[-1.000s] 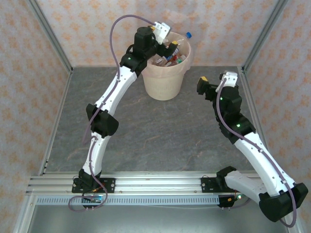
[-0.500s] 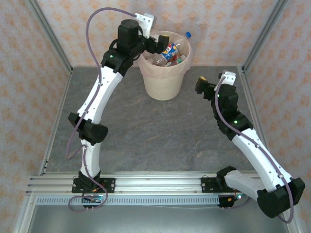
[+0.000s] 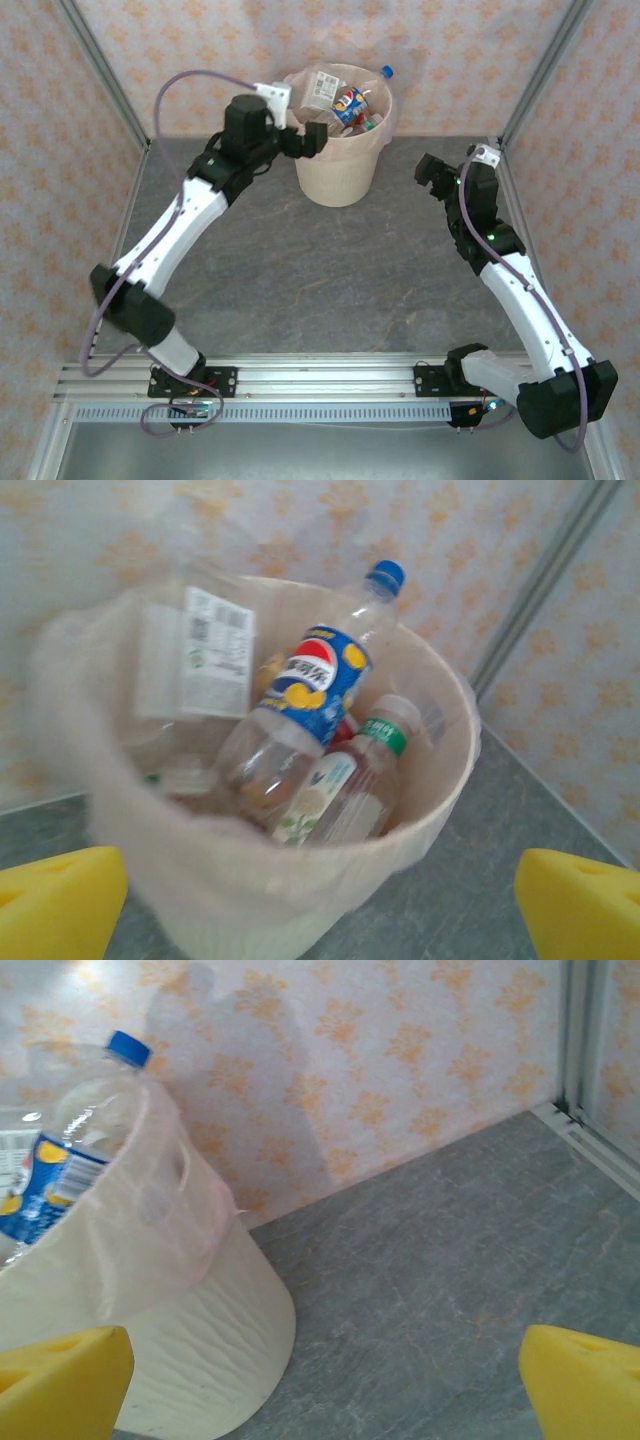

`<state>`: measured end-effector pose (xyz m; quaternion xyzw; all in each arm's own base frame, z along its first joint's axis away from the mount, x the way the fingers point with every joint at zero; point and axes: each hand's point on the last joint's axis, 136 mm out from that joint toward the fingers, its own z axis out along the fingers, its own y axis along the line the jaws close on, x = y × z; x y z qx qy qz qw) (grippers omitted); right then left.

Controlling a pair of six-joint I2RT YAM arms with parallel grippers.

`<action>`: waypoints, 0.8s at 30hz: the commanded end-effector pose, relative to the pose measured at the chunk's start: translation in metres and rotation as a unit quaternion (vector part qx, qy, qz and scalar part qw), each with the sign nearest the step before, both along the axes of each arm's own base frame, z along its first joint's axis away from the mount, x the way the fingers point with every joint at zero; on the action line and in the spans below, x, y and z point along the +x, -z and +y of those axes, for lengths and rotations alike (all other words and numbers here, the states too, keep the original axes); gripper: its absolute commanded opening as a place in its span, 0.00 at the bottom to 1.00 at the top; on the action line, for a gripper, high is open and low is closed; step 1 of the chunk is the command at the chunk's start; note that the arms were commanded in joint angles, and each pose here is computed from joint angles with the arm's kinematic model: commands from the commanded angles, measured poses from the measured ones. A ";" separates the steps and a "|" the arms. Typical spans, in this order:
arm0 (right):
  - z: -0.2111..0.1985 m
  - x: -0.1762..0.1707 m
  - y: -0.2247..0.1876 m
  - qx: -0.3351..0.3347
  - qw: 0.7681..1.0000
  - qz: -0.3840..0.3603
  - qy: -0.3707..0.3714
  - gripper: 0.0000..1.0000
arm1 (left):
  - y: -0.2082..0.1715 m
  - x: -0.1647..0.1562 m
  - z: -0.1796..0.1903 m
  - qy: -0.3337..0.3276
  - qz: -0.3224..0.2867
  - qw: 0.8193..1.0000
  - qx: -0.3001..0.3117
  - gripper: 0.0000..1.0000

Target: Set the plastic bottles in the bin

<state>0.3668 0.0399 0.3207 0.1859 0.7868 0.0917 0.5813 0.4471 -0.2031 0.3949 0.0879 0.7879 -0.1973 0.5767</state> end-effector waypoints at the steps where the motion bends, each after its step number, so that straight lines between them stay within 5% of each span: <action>1: -0.016 0.003 0.020 -0.008 0.999 0.002 0.043 0.99 | -0.067 -0.028 0.056 -0.116 -0.114 0.985 -0.057 1.00; 5: -0.037 0.001 0.043 -0.050 0.994 0.007 0.096 0.99 | -0.025 -0.054 0.117 -0.250 -0.089 0.964 -0.021 1.00; 10: -0.062 -0.011 0.083 -0.103 0.981 0.043 0.159 0.99 | 0.045 -0.095 0.202 -0.433 -0.031 0.900 0.047 1.00; 17: -0.093 -0.018 0.137 -0.159 0.960 0.105 0.204 0.99 | 0.154 -0.120 0.286 -0.542 0.055 0.829 0.126 1.00; 19: -0.100 -0.014 0.154 -0.163 0.959 0.124 0.196 0.99 | 0.181 -0.119 0.294 -0.537 0.073 0.830 0.134 1.00; 24: -0.094 -0.002 0.188 -0.130 0.972 0.154 0.121 0.99 | 0.240 -0.098 0.282 -0.473 0.085 0.866 0.139 1.00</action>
